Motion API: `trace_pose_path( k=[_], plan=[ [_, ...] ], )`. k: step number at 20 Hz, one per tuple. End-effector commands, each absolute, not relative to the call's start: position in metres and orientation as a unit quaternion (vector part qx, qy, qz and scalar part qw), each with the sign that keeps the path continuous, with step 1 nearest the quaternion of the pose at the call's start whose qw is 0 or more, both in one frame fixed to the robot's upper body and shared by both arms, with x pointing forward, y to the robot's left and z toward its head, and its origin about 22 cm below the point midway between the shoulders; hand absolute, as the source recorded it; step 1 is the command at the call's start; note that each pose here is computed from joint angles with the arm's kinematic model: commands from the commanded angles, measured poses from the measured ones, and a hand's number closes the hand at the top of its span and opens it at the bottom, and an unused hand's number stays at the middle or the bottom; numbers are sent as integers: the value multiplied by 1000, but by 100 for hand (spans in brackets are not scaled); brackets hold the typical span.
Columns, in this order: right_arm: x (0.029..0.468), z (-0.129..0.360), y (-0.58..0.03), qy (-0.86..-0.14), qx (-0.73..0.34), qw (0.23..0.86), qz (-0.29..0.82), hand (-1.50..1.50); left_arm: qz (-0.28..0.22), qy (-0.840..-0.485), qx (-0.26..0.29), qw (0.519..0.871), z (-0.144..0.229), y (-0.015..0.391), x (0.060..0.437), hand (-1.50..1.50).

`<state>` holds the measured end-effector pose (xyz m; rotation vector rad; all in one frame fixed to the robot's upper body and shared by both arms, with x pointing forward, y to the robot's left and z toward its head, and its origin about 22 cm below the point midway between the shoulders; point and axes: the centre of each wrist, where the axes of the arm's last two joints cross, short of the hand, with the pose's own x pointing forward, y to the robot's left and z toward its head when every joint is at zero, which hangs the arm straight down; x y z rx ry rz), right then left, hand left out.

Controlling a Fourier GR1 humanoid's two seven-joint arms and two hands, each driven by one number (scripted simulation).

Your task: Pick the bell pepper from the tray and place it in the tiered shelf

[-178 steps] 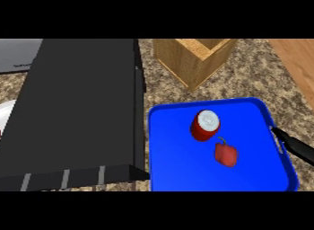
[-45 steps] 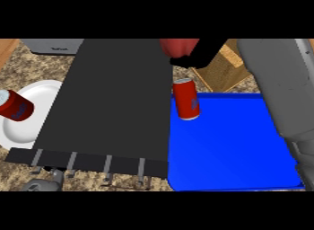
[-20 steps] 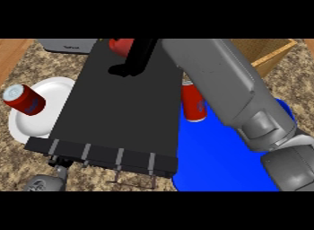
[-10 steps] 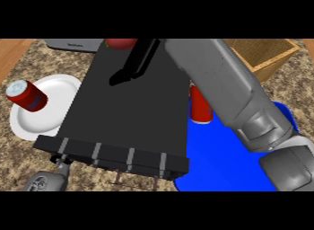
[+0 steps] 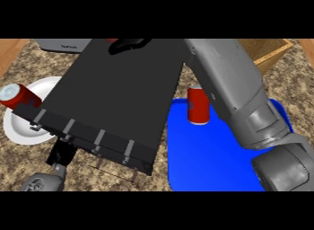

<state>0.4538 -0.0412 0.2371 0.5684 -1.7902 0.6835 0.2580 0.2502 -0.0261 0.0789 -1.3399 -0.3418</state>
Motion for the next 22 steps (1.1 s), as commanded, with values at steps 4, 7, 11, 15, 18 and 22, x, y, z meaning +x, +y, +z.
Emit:
trace_pose_path(
  k=[4,7,11,15,18,22],
  plan=[
    [483,240,-162,-745,153,620,190,-150,-155,-619,39,769,-29,263,251,0],
    [485,243,-188,-756,165,606,182,-150,-157,-626,29,764,-20,247,261,0],
    [484,239,-230,-764,164,591,202,-150,-157,-625,26,764,-24,246,256,0],
    [483,247,-245,-766,157,581,225,-150,-173,-631,26,756,-17,243,269,0],
    [479,256,-275,-774,154,571,228,-150,-167,-631,23,757,-29,248,254,0],
    [479,242,-274,-770,134,571,252,-150,-177,-632,17,754,-20,236,268,0]
  ],
)
